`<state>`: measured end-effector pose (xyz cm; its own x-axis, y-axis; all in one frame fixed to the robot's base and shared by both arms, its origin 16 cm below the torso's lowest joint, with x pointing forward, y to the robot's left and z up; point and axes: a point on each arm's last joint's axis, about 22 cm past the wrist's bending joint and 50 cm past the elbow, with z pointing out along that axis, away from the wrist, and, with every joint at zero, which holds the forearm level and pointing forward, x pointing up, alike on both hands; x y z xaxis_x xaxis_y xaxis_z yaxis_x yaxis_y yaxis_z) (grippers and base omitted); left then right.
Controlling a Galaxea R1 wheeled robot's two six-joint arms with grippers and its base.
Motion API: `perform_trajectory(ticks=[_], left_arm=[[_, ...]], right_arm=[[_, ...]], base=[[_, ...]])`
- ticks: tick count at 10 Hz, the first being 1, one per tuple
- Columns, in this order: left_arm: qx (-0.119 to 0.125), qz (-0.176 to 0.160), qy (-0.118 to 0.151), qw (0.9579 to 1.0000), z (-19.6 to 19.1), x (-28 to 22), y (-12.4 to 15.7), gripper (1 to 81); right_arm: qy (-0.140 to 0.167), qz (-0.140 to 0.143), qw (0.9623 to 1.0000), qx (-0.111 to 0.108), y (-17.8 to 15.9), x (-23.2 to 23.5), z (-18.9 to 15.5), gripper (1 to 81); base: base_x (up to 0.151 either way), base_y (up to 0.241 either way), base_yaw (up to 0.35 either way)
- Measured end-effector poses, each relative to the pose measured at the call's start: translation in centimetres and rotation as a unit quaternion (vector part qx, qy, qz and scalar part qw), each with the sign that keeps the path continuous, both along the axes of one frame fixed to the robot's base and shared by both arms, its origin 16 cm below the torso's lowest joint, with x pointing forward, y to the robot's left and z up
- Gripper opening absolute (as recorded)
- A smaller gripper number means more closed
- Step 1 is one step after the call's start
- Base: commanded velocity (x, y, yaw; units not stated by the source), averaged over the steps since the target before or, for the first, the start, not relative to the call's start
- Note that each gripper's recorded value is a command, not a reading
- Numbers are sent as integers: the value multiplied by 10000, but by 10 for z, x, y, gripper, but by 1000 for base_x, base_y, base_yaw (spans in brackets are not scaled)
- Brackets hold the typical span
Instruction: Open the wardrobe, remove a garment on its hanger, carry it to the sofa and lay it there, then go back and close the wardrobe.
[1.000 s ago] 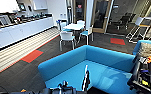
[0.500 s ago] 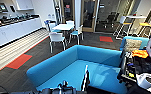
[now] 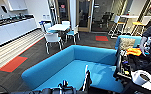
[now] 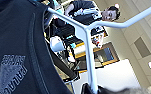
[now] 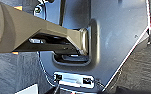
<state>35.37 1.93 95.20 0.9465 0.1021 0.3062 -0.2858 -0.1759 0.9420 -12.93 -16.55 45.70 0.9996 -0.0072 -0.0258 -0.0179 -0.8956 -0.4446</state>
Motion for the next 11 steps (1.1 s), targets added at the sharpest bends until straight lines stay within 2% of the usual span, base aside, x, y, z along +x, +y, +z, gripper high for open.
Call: perform_trajectory(ticks=[6,9,11], left_arm=[[43,40,97,9999,-9,-6,5,10],[43,51,85,9999,-8,-9,6,10],[50,54,80,9999,-9,-3,6,10]], right_arm=[[-15,-5,10000,3,0,2,0,811],[42,4,10000,2,0,-10,2,811],[-60,-8,10000,5,1,8,-2,811]], base=[[0,0,0],[113,0,0],[135,0,0]])
